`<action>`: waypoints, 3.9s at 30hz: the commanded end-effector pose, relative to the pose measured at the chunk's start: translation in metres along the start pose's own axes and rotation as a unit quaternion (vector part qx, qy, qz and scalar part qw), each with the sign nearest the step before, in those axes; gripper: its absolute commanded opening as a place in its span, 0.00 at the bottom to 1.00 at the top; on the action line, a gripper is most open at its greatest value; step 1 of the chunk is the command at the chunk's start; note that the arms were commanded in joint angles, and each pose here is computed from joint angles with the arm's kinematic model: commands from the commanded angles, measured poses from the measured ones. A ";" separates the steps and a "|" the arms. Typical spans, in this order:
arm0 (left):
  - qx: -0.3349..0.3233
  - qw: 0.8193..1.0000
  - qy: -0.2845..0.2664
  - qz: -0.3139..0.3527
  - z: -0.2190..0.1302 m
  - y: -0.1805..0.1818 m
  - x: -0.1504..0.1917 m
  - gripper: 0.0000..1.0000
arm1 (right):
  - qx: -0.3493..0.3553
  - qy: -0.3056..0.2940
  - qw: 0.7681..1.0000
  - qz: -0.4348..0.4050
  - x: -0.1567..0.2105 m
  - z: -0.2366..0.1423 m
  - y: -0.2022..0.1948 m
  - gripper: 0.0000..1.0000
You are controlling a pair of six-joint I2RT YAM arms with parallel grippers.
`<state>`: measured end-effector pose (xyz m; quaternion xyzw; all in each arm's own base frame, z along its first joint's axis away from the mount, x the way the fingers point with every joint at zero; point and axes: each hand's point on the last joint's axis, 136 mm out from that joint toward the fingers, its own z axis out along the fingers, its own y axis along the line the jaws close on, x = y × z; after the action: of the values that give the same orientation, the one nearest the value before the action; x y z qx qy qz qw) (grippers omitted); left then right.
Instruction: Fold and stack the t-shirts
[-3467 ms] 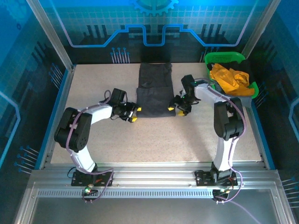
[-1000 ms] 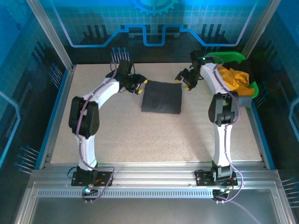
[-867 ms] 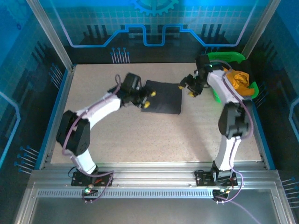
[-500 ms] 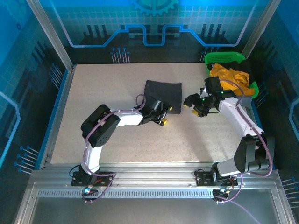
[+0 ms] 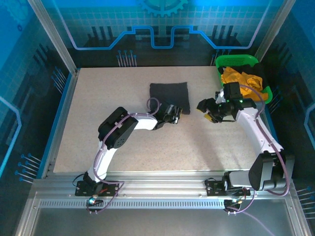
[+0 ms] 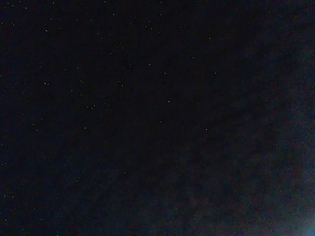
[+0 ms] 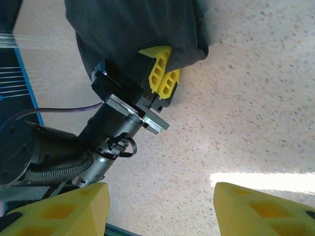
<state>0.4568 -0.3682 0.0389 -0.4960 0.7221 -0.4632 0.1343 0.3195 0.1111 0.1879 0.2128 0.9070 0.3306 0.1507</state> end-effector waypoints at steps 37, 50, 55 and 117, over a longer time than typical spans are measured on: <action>-0.089 0.969 -0.076 0.216 -0.178 -0.051 -0.411 0.17 | -0.184 -0.038 0.971 -0.150 -0.039 0.016 0.136 0.57; -0.087 0.941 -0.199 0.259 -0.274 -0.108 -0.283 0.99 | -0.148 -0.129 0.971 -0.137 -0.073 -0.025 0.149 1.00; -0.139 0.874 -0.317 0.341 -0.329 -0.097 -0.236 0.99 | -0.027 -0.186 0.970 -0.156 -0.083 -0.043 0.109 1.00; -0.111 0.695 -0.372 0.605 -0.281 0.022 -0.282 0.99 | 0.135 -0.345 0.829 -0.419 -0.094 0.059 -0.095 1.00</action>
<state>0.3923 0.0206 0.0931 -0.0855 0.8068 0.0220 0.5842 0.3921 0.0329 0.0883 -0.0638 0.8386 0.0141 0.5408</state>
